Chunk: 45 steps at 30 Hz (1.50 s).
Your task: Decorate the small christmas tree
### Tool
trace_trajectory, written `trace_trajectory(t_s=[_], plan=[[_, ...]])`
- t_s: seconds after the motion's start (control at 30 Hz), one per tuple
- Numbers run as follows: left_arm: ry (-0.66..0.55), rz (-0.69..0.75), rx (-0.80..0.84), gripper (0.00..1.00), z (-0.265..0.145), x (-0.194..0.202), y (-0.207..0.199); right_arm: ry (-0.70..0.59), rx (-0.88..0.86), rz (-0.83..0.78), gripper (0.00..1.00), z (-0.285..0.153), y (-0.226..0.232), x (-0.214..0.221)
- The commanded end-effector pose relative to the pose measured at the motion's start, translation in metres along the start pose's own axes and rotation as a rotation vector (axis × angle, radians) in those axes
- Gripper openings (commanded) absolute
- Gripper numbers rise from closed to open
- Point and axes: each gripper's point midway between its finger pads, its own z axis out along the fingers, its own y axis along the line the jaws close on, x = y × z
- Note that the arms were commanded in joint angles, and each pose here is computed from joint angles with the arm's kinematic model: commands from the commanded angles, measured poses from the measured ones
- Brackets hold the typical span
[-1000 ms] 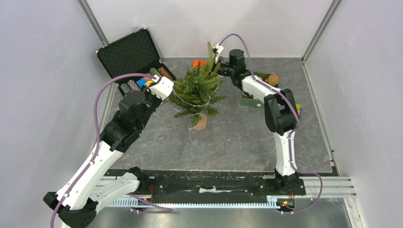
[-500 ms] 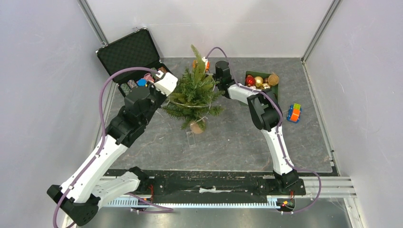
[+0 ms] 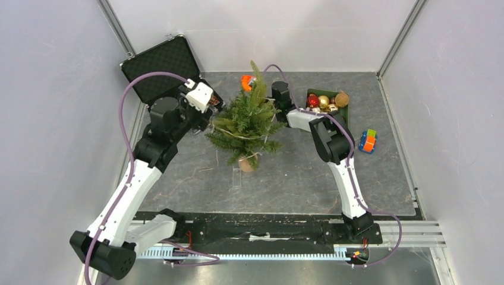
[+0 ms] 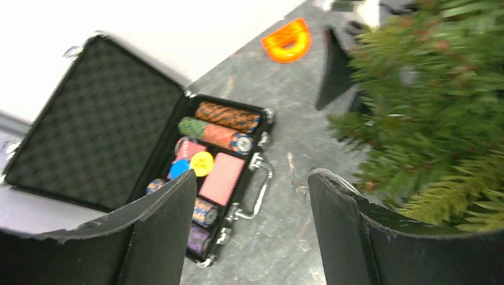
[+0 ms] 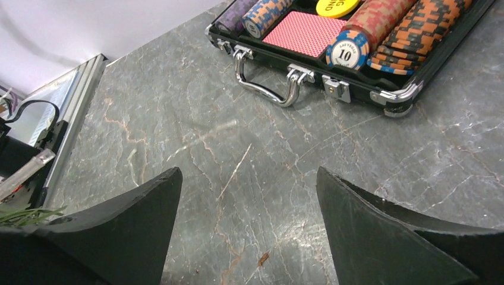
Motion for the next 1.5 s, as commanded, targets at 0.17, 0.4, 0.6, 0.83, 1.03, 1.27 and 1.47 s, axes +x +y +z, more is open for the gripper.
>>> trace_trajectory(t_s=[0.17,0.4,0.6,0.83,1.03,1.27,1.47], plan=[[0.043,-0.036,0.294,0.79,-0.051,0.003,-0.041,-0.015,-0.012,-0.102,0.86,-0.001,0.016,-0.030],[0.151,-0.049,0.371,0.81,-0.076,0.022,-0.053,0.001,-0.010,-0.098,0.85,-0.002,0.015,-0.024],[0.160,0.003,0.248,0.82,-0.083,0.017,-0.026,0.033,-0.046,-0.088,0.83,-0.005,0.023,-0.013],[0.129,0.046,0.354,0.82,-0.109,-0.002,-0.034,0.040,-0.014,-0.081,0.83,-0.009,0.022,-0.007],[0.096,0.006,0.343,0.83,-0.116,-0.016,-0.031,0.041,-0.008,-0.082,0.83,-0.010,0.024,-0.011],[0.266,-0.136,0.159,0.82,-0.043,0.074,0.015,0.051,-0.003,-0.085,0.83,-0.012,0.025,-0.009],[0.084,-0.364,0.377,0.80,-0.023,0.101,-0.016,0.056,0.004,-0.078,0.83,-0.017,0.033,-0.009]])
